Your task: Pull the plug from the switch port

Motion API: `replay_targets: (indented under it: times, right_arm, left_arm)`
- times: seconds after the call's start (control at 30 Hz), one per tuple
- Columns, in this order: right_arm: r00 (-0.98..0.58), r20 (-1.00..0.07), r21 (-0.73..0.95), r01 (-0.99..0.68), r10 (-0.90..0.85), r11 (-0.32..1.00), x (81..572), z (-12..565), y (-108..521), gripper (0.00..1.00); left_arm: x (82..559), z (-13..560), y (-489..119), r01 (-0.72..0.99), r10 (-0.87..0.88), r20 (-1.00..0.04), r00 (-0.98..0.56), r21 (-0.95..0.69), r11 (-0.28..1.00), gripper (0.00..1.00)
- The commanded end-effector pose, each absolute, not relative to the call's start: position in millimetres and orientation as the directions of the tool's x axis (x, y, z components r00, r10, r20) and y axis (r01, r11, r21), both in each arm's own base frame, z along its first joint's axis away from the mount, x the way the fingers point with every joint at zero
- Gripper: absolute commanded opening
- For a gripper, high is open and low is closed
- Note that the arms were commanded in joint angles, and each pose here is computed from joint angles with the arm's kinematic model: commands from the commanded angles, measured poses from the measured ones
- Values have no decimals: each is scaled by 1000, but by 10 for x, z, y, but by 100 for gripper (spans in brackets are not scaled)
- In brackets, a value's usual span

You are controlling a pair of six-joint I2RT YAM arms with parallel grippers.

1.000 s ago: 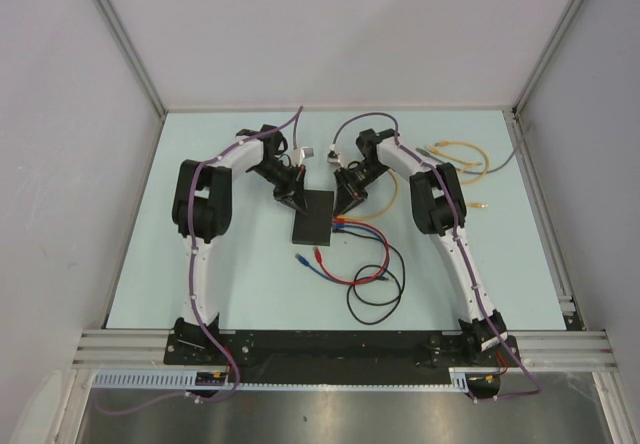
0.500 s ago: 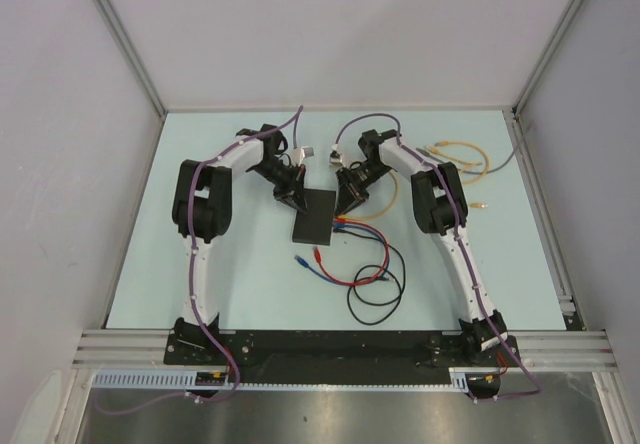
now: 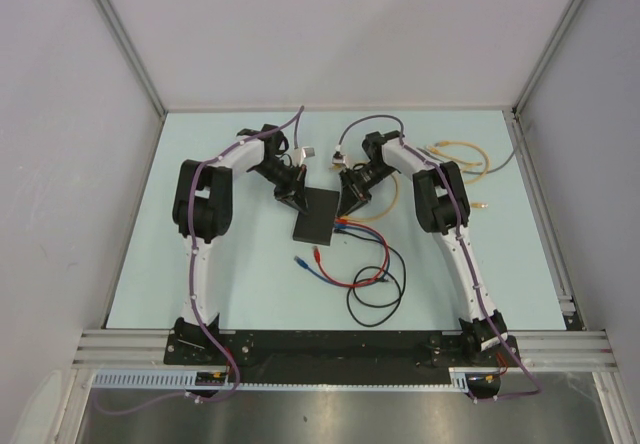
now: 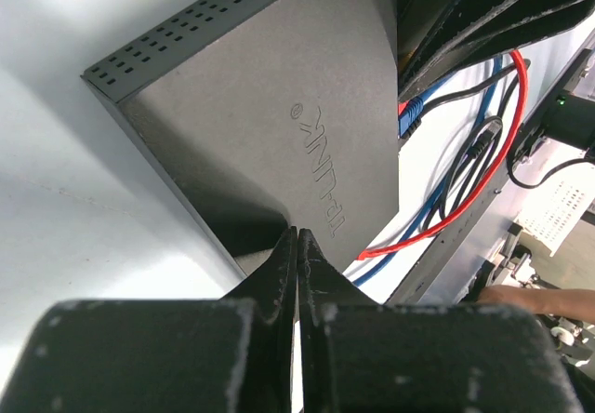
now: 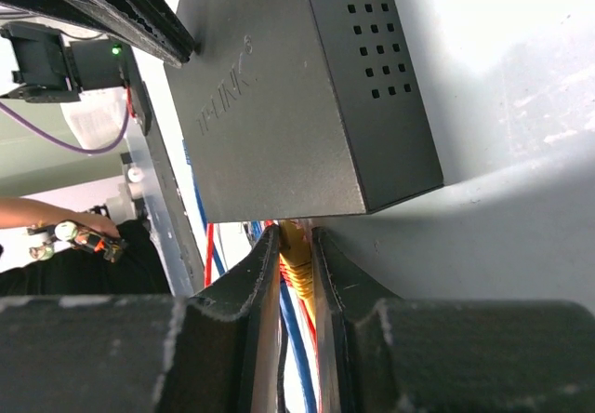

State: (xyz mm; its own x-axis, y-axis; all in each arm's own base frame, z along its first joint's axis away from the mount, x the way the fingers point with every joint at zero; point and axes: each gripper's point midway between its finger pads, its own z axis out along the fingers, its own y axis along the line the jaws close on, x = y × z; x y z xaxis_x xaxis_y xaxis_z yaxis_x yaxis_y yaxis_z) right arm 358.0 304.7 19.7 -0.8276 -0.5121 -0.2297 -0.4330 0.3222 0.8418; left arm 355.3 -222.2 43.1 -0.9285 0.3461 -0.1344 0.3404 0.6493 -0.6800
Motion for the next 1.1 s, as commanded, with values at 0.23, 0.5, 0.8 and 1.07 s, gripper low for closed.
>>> replay_targets:
  times: [0.23,0.5,0.8,1.07]
  right_arm:
    - [-754,-256,709,-572,-605,412,3721,-226,2751,0]
    - [-766,-239,701,-561,-597,440,3670,-105,2673,0]
    - [-654,-448,547,-740,-610,391,3964,766,2704,0]
    - [-525,-520,299,-851,-674,432,4204,1308,2493,0]
  left_arm:
    - [3622,471,-2278,391,371,-181,-911,-667,634,0]
    - [3626,492,-2281,395,373,-186,-909,-667,631,0]
    - [3657,543,-2296,400,368,-199,-908,-667,628,0]
    - [3741,683,-2386,404,347,-231,-909,-689,601,0]
